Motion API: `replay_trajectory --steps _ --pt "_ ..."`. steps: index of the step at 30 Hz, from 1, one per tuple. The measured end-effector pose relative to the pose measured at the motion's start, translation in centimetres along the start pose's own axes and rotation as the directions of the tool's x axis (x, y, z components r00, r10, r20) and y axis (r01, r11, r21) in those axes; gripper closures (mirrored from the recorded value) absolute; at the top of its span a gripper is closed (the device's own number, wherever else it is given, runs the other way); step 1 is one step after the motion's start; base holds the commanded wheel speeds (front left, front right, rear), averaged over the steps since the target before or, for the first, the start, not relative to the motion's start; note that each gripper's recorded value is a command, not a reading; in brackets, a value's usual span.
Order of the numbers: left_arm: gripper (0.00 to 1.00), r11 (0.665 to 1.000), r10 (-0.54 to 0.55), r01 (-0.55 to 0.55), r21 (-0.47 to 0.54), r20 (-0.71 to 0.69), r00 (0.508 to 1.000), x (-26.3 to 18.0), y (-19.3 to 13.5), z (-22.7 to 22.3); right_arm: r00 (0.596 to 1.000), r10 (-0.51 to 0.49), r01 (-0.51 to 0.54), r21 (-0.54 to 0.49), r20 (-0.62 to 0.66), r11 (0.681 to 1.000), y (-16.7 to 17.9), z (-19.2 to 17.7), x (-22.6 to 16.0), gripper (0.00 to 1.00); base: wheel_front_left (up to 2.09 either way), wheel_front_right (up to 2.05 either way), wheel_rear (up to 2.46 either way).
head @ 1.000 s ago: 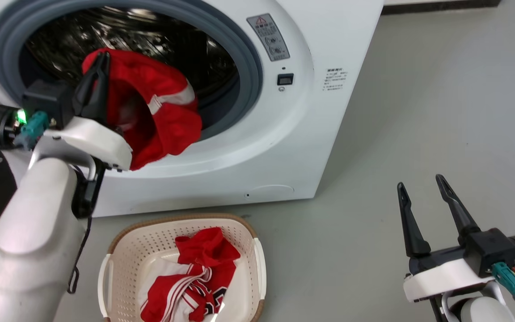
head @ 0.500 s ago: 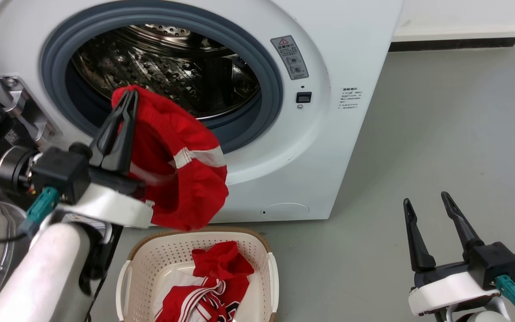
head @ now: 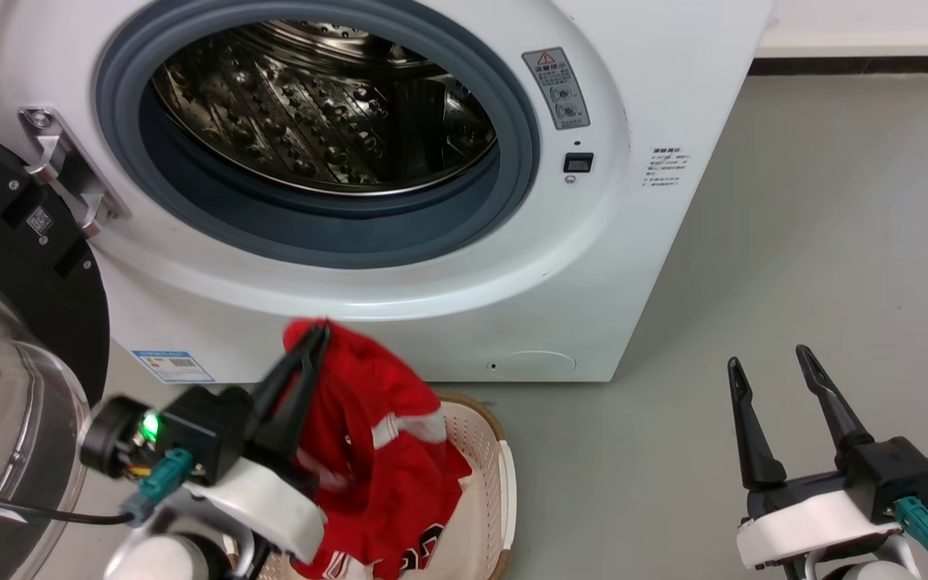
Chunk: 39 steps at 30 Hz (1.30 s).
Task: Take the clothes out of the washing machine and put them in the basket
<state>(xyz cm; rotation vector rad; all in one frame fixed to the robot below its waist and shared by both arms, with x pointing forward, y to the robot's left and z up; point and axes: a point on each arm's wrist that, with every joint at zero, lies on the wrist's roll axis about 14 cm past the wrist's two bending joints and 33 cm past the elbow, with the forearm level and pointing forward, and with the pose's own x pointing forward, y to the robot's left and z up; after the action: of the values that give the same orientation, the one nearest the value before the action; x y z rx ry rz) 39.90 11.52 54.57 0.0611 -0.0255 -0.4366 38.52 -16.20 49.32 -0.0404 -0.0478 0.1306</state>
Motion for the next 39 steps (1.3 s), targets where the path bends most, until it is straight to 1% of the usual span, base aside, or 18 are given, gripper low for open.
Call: replay_trajectory --steps 3,6,8,12,15,20,26,29,32,33,36,39 --pt "1.0 0.999 -0.002 -0.004 -0.053 -0.111 0.994 -0.5 -0.2 -3.8 1.0 0.0 -0.001 -0.006 -0.013 1.0 -0.1 -0.5 0.3 0.0 0.0 0.0 0.0" --pt "1.0 0.995 0.008 -0.029 -0.092 -0.222 0.975 -1.0 0.4 -7.9 1.0 0.001 -0.002 -0.012 -0.029 1.0 -0.1 -1.1 0.7 0.0 0.0 0.0 0.0" --pt "1.0 0.993 0.011 -0.046 -0.106 -0.308 0.951 -1.5 0.9 -11.0 0.999 -0.002 0.001 -0.014 -0.039 1.0 -0.3 -1.6 1.1 0.0 0.0 0.0 0.0" --pt "1.0 0.993 0.014 -0.064 -0.101 -0.432 0.902 -1.8 1.8 -16.1 0.997 -0.008 0.006 -0.021 -0.073 1.0 -0.7 -2.9 1.8 0.0 0.0 0.0 0.0" --pt "1.0 0.993 0.006 -0.065 -0.095 -0.522 0.853 -2.1 2.3 -20.0 0.995 -0.012 0.009 -0.03 -0.098 1.0 -1.0 -4.1 2.4 0.0 0.0 0.0 0.0" --pt "1.0 0.993 -0.043 -0.036 -0.114 -0.621 0.783 -1.3 1.6 -25.3 0.991 -0.025 0.02 -0.042 -0.135 0.999 -1.7 -5.9 3.5 0.0 0.0 0.0 0.0" --pt "1.0 0.991 -0.086 -0.013 -0.13 -0.73 0.678 -0.7 1.0 -31.3 0.98 -0.05 0.04 -0.054 -0.195 0.998 -2.8 -8.8 4.3 0.0 0.0 0.0 0.0" --pt "1.0 0.99 -0.104 -0.013 -0.14 -0.788 0.606 -1.3 0.7 -34.4 0.967 -0.059 0.046 -0.058 -0.249 0.997 -3.1 -10.9 4.0 0.0 0.0 0.0 0.0" --pt "1.0 0.991 -0.103 -0.021 -0.135 -0.838 0.537 -2.1 1.0 -37.1 0.957 -0.068 0.053 -0.061 -0.281 0.997 -3.5 -12.2 3.8 0.0 0.0 0.0 0.0" --pt "1.0 0.99 -0.104 -0.023 -0.136 -0.847 0.521 -2.2 1.0 -37.8 0.955 -0.071 0.055 -0.062 -0.289 0.997 -3.6 -12.6 3.9 0.0 0.0 0.0 0.0" --pt "1.0 0.985 -0.094 -0.08 -0.155 -0.857 0.507 -1.7 1.1 -39.5 0.946 -0.089 0.07 -0.07 -0.312 0.995 -4.3 -13.7 3.8 0.0 0.0 0.0 0.0" --pt "1.0 0.982 -0.11 -0.08 -0.169 -0.868 0.484 -1.4 0.5 -40.9 0.935 -0.1 0.078 -0.079 -0.339 0.994 -4.7 -14.7 3.4 0.0 0.0 0.0 0.0"
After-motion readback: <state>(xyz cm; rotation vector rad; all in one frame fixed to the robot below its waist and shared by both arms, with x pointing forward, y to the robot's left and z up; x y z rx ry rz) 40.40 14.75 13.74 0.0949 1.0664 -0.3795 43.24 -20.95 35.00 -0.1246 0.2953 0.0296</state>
